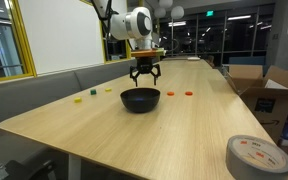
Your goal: Pick up the yellow, blue and orange objects from the table and put them in the bowl
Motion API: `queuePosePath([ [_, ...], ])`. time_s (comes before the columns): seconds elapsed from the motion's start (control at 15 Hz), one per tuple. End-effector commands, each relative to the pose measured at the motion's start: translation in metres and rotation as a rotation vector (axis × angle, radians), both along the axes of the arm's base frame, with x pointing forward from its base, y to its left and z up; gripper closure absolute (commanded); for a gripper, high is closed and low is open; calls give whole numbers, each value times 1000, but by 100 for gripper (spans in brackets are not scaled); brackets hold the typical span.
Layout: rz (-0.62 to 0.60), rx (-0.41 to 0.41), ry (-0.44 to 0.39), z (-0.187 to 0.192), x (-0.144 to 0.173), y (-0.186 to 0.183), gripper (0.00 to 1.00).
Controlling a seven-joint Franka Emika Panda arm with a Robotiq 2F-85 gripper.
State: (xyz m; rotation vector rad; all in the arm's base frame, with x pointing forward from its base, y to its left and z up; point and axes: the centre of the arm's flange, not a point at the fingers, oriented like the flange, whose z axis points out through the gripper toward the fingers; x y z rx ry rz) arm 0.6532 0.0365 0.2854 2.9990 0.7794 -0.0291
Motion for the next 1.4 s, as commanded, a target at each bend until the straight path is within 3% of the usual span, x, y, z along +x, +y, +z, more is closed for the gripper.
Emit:
queuePosePath([
  [0.0, -43, 27, -11, -8, 33, -5, 0],
  [0.53, -90, 52, -15, -34, 59, -21, 0],
  [1.33, -152, 63, -37, -50, 61, -10, 0],
])
